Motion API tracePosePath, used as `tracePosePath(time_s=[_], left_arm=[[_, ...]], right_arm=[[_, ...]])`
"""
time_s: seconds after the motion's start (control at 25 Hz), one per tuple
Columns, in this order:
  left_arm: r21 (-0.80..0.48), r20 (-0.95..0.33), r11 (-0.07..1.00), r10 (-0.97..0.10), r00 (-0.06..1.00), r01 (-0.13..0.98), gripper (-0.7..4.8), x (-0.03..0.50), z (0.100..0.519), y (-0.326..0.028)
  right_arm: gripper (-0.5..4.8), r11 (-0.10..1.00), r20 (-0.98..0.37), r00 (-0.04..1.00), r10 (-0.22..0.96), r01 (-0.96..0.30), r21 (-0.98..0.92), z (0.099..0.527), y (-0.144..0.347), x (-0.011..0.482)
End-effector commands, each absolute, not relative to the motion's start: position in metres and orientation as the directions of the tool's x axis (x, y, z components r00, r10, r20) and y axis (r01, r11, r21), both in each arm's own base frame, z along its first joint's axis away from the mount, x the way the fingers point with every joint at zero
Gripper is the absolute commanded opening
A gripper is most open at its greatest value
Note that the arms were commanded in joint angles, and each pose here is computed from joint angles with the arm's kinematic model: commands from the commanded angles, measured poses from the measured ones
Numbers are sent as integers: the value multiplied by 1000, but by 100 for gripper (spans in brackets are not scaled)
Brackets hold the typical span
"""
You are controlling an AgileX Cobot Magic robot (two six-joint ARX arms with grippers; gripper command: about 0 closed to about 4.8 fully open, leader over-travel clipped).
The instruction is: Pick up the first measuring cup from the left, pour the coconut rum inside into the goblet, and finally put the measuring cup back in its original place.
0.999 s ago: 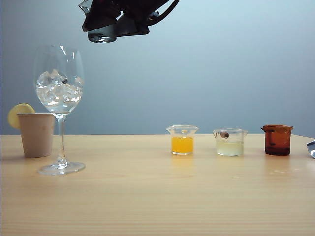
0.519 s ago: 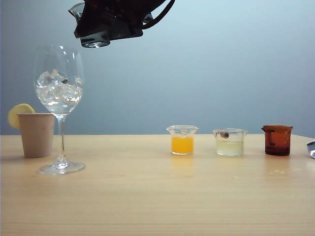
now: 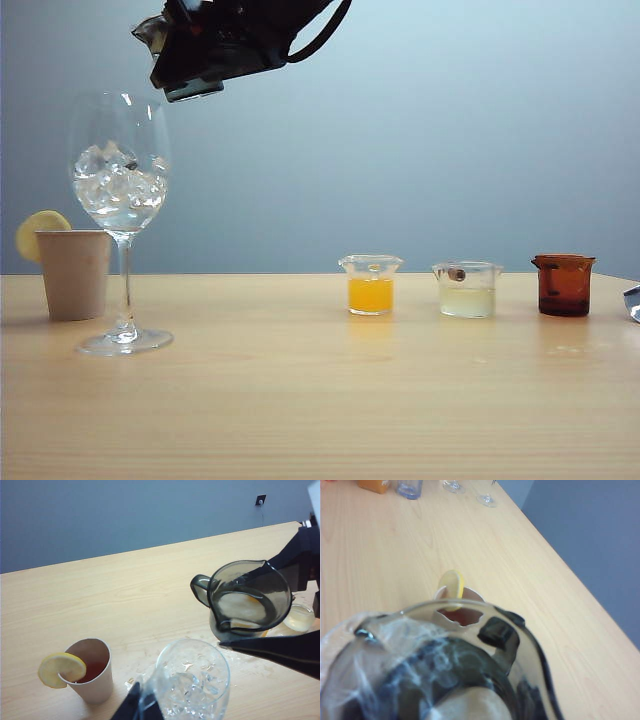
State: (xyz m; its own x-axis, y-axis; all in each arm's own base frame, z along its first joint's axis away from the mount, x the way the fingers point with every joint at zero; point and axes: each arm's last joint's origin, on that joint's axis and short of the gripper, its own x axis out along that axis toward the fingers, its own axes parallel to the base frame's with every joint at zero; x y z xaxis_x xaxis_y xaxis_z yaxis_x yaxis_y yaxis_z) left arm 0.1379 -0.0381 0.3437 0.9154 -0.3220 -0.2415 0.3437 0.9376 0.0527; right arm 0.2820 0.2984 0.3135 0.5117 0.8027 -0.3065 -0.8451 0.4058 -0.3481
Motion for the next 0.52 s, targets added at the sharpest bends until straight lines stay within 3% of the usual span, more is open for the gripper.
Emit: tracePosePath(time_s=[0.04, 0.52], left_arm=[[57, -226, 938, -322, 919, 342, -5, 137, 347, -38], [57, -226, 938, -322, 919, 343, -5, 137, 347, -38]], right_arm=[[202, 419, -263, 544, 797, -811, -409, 323, 300, 280], [211, 399, -257, 570, 780, -770, -498, 324, 299, 282]])
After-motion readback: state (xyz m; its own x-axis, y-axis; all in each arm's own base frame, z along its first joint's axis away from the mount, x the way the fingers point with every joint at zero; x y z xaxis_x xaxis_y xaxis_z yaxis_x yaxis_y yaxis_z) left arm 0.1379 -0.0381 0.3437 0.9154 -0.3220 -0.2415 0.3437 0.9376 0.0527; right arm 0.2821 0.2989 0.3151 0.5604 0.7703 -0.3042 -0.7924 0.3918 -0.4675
